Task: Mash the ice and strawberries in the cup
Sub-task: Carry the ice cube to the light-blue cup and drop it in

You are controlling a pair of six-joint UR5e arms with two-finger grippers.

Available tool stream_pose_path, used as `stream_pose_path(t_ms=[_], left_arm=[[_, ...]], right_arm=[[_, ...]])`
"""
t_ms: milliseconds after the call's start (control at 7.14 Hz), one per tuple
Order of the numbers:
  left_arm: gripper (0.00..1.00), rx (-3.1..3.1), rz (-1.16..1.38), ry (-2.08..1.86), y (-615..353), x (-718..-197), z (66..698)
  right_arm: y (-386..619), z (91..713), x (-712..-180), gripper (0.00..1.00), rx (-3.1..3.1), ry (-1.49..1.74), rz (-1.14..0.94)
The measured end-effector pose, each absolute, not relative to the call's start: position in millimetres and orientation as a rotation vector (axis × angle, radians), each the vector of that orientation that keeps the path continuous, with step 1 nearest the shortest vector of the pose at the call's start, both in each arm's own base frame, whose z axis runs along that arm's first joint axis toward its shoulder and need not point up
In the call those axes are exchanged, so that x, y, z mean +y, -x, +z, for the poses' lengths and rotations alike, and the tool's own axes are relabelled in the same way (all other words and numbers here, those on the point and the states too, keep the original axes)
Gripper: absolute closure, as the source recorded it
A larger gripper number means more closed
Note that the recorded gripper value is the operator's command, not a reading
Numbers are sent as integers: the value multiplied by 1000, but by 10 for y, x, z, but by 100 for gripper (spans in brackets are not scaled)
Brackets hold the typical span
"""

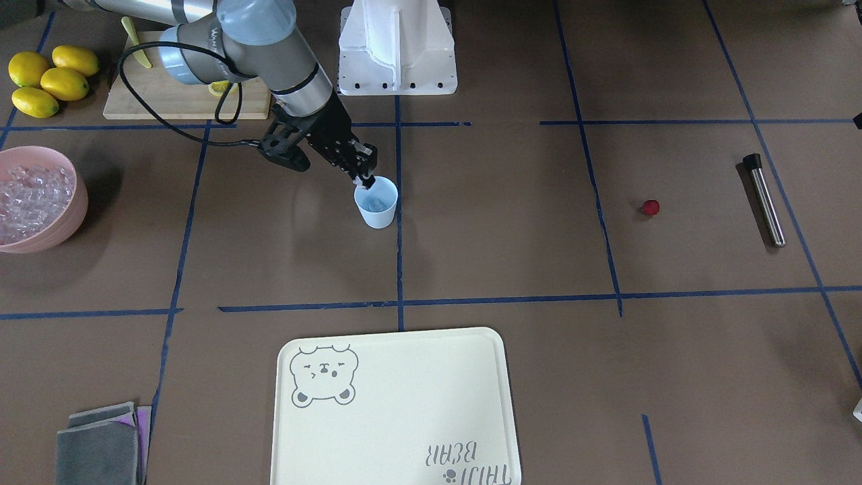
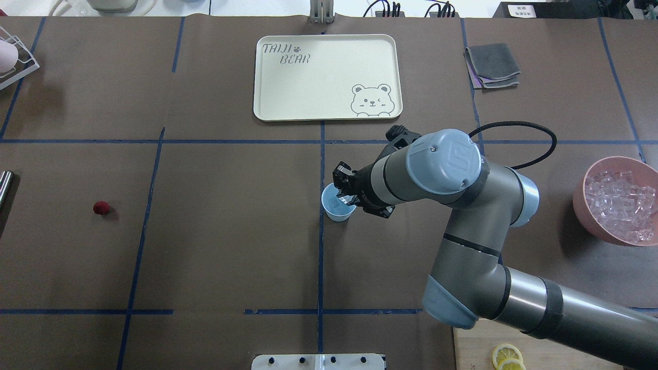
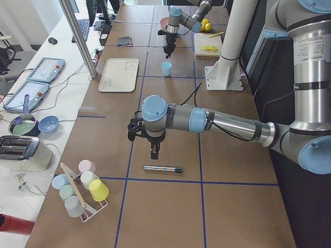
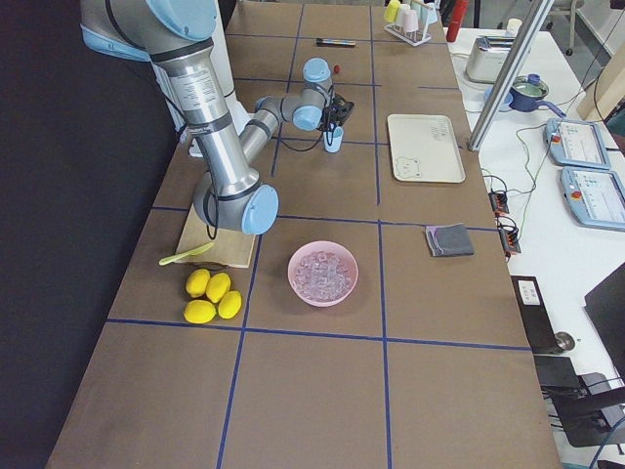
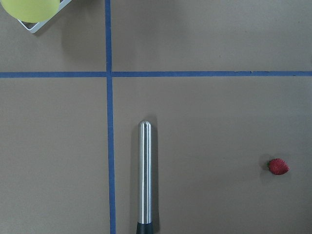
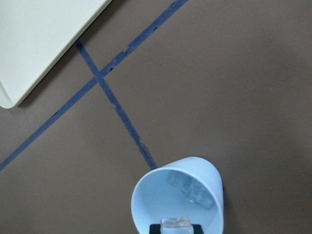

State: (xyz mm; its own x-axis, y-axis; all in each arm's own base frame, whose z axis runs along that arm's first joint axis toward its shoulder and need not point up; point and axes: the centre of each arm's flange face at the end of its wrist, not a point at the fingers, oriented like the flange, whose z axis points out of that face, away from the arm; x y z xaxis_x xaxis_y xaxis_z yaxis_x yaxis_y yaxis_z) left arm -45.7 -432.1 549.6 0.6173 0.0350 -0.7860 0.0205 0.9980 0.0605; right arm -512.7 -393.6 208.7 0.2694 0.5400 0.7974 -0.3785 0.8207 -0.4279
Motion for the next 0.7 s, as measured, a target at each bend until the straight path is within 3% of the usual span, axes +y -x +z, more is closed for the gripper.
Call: stream_pose_path(t_ms=[140, 280, 420, 700], left_arm=[[0, 906, 8, -64, 458, -4314, 5501], [0, 906, 7, -63, 459, -4303, 5509], [0, 906, 6, -61, 459, -4294, 5516], [0, 905, 5, -57, 456, -4291, 5533]], right_arm=[[5198, 2053, -3936, 95, -1141, 165, 630], [5228, 2074, -3938, 9, -1134, 166, 633], [5241, 2102, -3938, 0, -1129, 166, 635], [5240, 2101, -3940, 0, -1129, 160, 640]])
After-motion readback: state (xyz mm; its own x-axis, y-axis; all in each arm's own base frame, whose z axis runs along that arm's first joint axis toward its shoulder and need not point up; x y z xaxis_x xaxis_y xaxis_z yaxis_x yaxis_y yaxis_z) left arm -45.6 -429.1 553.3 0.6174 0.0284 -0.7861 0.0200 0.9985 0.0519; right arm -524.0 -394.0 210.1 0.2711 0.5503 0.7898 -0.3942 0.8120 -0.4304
